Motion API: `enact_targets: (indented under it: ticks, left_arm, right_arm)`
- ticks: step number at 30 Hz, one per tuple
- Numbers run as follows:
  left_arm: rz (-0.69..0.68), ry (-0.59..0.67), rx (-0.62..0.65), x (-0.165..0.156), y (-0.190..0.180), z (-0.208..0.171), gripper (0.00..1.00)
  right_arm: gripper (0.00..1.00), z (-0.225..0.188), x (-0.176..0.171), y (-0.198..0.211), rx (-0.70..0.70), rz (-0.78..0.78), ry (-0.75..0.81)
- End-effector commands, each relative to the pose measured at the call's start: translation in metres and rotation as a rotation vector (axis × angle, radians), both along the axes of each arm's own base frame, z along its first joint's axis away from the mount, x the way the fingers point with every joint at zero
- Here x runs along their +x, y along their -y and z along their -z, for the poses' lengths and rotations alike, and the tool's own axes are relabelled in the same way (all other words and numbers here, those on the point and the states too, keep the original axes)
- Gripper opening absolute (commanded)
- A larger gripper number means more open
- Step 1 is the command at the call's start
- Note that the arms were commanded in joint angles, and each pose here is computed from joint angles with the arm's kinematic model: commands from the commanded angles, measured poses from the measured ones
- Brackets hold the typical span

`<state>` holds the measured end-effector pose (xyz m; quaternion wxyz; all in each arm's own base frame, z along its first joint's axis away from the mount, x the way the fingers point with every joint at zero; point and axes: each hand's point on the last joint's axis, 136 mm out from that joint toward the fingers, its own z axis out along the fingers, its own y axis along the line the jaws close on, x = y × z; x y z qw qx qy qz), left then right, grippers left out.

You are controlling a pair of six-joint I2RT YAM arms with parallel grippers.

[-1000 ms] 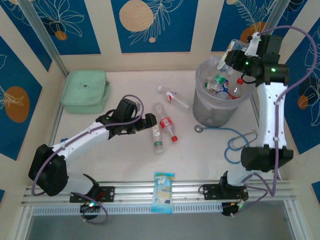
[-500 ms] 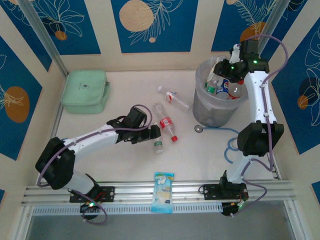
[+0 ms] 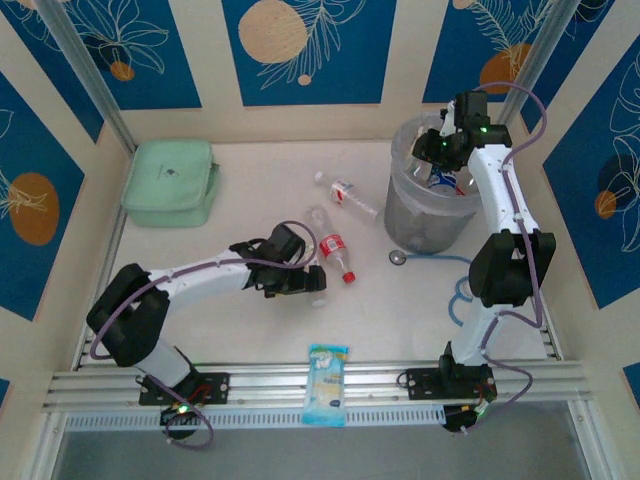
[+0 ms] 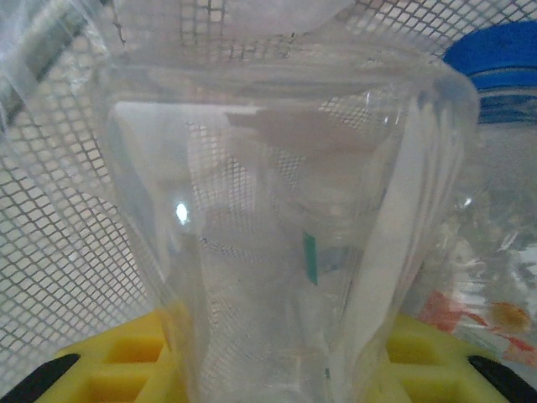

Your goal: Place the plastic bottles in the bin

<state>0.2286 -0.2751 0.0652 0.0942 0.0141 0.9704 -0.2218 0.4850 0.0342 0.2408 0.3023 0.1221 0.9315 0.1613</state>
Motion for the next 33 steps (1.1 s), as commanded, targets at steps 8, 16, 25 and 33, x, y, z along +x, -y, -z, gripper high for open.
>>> enact_targets:
  ticks: [8, 16, 25, 33]
  left_arm:
    - [0.049, 0.004, 0.009, -0.002, 0.012, 0.004, 0.97]
    - [0.019, -0.025, -0.051, 0.0, 0.025, 0.02, 0.94]
    - [-0.017, 0.008, 0.041, 0.009, 0.012, 0.027, 0.68]
    - [-0.009, 0.096, 0.121, 0.023, -0.003, 0.013, 0.48]
  right_arm:
    - [0.74, -0.005, -0.031, 0.009, 0.065, 0.03, -0.085]
    - [0.99, -0.079, -0.067, 0.016, 0.034, 0.025, 0.066]
    - [0.99, -0.13, -0.143, -0.005, 0.098, -0.045, 0.317]
    - [0.92, -0.131, -0.199, -0.042, 0.31, -0.111, 0.342]
